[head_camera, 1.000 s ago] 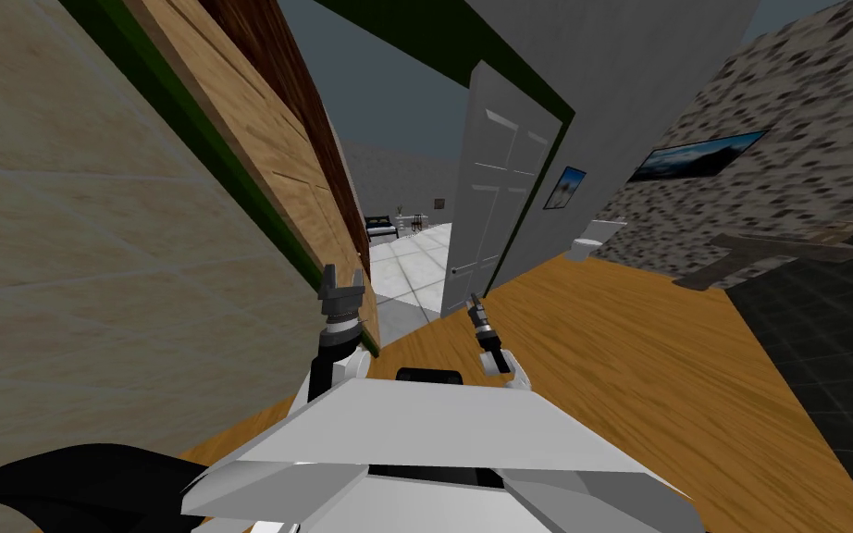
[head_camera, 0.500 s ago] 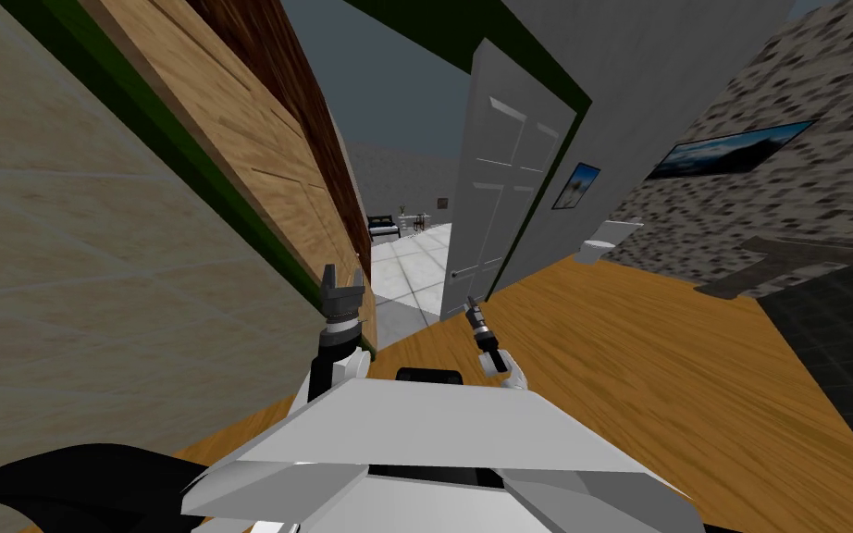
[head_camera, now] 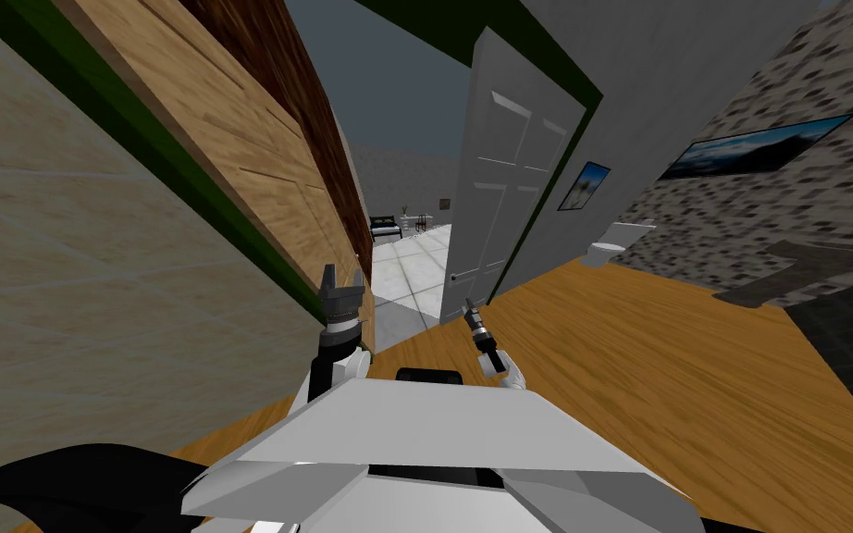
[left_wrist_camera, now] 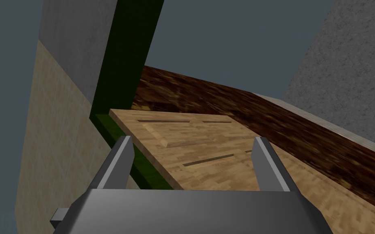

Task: Push the door open

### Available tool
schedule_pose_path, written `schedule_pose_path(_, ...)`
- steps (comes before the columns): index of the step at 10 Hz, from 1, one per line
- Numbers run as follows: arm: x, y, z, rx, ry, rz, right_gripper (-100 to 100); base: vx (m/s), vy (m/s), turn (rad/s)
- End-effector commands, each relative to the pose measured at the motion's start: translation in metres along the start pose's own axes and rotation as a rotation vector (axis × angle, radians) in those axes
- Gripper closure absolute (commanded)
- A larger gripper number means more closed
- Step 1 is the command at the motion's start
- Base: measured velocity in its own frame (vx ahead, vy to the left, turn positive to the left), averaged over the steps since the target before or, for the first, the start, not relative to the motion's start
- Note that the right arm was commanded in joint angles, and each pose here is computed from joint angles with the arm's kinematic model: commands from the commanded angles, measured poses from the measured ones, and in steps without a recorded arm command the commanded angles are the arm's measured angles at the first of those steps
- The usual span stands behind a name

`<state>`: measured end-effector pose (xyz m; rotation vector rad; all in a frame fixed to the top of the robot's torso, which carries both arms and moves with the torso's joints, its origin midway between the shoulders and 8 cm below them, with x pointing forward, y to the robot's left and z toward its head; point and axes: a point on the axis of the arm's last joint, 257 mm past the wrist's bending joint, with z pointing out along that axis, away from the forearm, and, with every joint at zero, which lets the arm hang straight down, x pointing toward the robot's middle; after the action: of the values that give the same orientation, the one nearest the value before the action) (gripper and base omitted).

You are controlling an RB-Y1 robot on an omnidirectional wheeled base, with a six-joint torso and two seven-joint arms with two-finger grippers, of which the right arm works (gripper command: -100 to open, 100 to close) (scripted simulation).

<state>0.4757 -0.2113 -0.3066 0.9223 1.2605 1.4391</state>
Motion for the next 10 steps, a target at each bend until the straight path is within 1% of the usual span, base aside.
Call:
schedule_pose_path(1,0.003,-0.007,-0.0008,0.013,0.009,0.005,-100,0.091,-0.072,0.049)
schedule_pose_path(10,0.016,-0.039,-0.0051,0.075,0.052,0.028,-100,0.078,-0.065,0.041)
